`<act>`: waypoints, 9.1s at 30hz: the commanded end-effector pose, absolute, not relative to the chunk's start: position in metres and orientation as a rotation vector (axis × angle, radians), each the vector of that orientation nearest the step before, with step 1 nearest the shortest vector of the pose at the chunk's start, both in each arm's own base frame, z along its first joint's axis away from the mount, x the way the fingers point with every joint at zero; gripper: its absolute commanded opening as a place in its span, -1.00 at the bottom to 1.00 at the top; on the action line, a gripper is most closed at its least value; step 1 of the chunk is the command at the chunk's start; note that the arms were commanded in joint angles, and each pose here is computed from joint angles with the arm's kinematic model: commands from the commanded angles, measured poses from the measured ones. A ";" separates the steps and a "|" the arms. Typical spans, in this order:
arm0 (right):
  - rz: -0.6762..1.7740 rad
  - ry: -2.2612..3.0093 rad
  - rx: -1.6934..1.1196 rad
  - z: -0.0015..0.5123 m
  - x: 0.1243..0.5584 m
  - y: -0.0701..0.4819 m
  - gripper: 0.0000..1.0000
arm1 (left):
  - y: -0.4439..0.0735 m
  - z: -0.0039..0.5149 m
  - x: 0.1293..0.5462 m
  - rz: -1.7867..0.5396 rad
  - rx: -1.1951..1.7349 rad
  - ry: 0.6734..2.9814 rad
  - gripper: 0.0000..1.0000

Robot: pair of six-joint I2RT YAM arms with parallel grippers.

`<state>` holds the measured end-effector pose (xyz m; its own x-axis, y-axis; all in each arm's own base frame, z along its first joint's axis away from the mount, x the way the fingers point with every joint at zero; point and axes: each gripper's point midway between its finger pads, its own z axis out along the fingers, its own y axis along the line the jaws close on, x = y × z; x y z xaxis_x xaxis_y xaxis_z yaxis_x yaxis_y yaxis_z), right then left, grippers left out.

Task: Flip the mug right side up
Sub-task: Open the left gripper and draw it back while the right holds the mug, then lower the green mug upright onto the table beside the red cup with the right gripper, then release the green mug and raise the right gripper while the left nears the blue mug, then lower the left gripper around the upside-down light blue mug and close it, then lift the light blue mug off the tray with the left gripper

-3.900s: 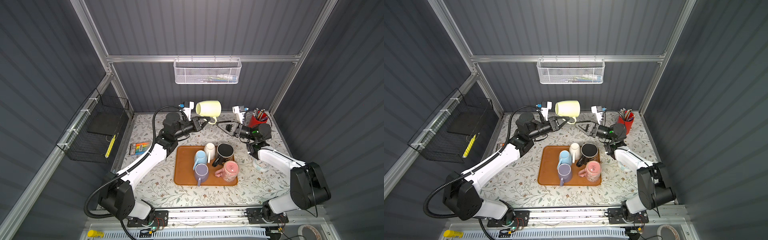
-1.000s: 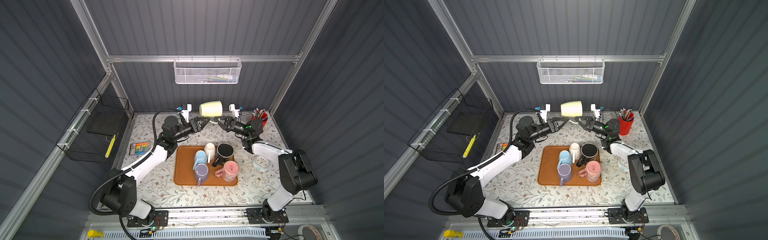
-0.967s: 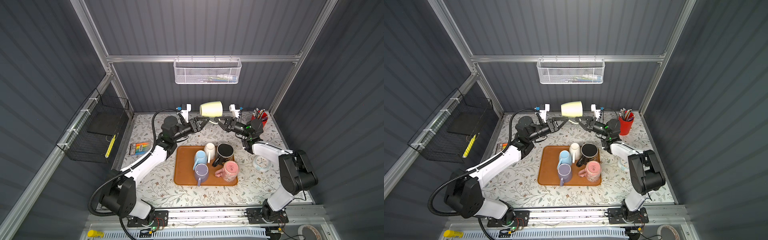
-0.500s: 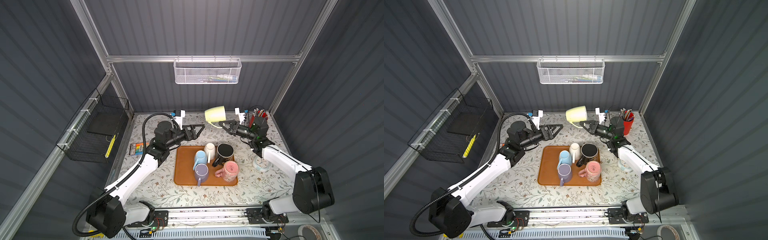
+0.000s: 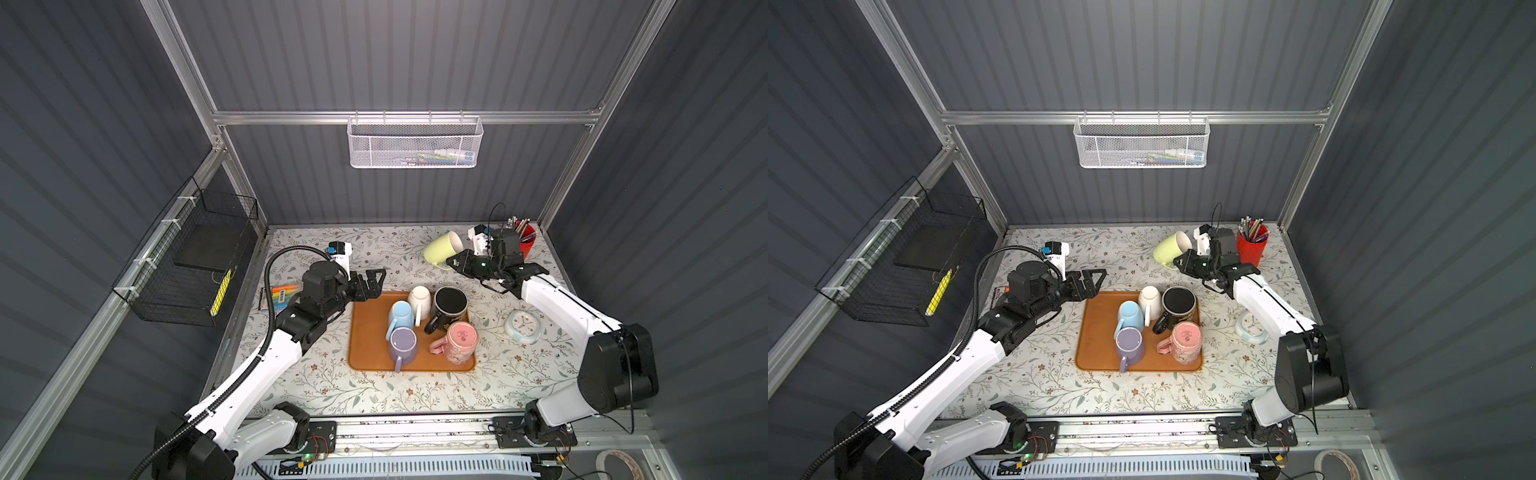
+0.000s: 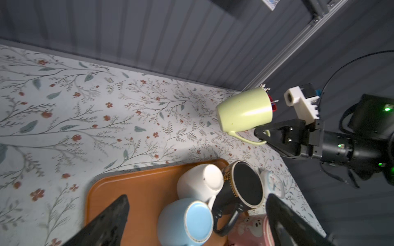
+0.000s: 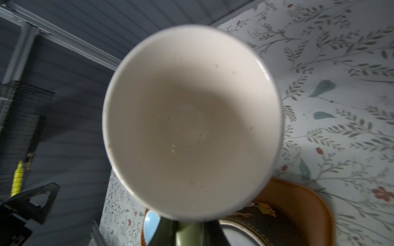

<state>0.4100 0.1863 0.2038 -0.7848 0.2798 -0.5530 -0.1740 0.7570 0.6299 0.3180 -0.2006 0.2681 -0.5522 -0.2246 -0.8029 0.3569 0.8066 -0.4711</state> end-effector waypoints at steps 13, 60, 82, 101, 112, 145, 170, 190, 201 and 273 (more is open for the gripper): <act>0.275 2.385 0.057 0.191 0.466 0.127 -1.00 | -0.164 0.203 0.310 -0.492 0.029 2.249 0.99; -0.087 2.501 -0.122 0.104 0.526 0.094 -0.95 | -0.170 0.193 0.299 -0.455 0.213 2.333 0.99; -0.034 2.461 -0.095 0.127 0.512 0.095 0.15 | -0.182 0.179 0.292 -0.434 0.386 2.504 0.90; 0.253 2.207 -0.015 0.221 0.442 0.108 0.64 | -0.223 0.160 0.262 -0.326 0.622 2.558 0.32; 0.453 2.125 0.006 0.228 0.375 0.121 0.61 | -0.227 0.149 0.266 -0.287 0.640 2.580 0.08; 0.541 2.087 -0.032 0.221 0.333 0.126 0.59 | -0.260 0.117 0.270 -0.124 0.761 2.652 0.03; 0.566 2.125 -0.033 0.208 0.337 0.131 0.56 | -0.261 0.087 0.276 -0.040 0.809 2.678 -0.18; 0.574 2.129 -0.036 0.205 0.338 0.133 0.56 | -0.275 0.081 0.285 -0.038 0.850 2.689 -0.37; 0.581 2.125 -0.039 0.207 0.337 0.134 0.55 | -0.274 0.073 0.285 -0.027 0.843 2.703 -0.28; 0.910 1.989 -0.220 0.244 0.316 0.178 0.54 | -0.246 0.285 0.283 -0.712 0.513 2.119 -1.00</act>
<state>0.3247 0.1665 0.2318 -0.5893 0.1896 -0.7853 -0.4102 0.7672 0.4931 0.2812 -0.2301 0.2420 -0.6633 0.2035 -0.7202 0.5077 0.8294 -0.2333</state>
